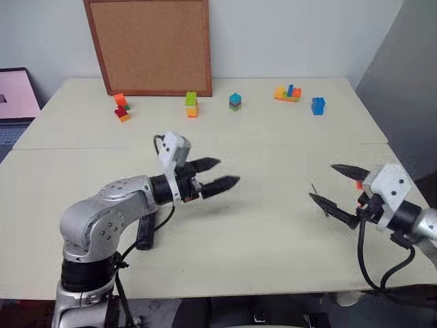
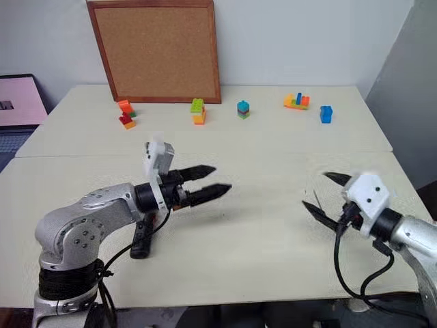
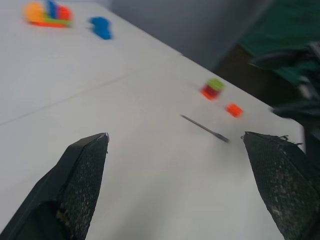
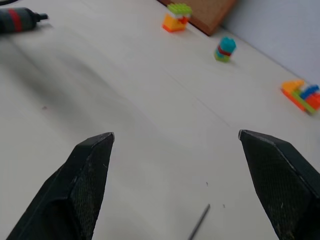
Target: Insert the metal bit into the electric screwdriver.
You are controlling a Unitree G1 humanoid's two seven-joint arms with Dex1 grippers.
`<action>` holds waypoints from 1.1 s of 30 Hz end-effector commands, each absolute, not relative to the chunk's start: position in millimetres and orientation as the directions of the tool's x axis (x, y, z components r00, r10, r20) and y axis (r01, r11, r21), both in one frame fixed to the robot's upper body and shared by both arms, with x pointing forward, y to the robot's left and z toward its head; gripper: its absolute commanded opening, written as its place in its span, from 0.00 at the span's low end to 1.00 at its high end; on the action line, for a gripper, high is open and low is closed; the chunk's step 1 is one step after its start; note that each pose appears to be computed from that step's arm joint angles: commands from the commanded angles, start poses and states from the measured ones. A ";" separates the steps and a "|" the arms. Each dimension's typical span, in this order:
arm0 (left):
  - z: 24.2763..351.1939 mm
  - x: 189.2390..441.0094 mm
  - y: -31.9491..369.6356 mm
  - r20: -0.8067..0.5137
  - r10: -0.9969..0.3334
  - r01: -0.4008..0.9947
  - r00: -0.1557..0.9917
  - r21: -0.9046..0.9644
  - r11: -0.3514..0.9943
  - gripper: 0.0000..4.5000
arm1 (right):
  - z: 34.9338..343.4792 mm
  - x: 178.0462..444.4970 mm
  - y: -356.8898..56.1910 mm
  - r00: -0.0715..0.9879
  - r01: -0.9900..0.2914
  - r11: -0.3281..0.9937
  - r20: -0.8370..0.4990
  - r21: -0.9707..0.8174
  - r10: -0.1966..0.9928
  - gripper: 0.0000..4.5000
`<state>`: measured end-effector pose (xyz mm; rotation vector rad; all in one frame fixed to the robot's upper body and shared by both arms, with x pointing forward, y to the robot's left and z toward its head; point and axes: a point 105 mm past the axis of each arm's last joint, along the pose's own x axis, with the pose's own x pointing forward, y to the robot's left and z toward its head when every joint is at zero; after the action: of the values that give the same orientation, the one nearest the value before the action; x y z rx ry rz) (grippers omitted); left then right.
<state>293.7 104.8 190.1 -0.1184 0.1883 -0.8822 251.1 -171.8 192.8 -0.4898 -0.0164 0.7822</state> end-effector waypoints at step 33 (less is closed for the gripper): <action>122.4 332.5 219.1 -0.661 -0.020 -0.030 0.750 -0.064 0.998 1.00 | 205.0 266.7 -104.2 0.261 -0.891 0.127 -0.264 -0.435 0.928 0.93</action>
<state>328.6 220.8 118.6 -0.0775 0.7168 0.0110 272.8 -107.9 192.6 -0.5317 -0.0292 1.3067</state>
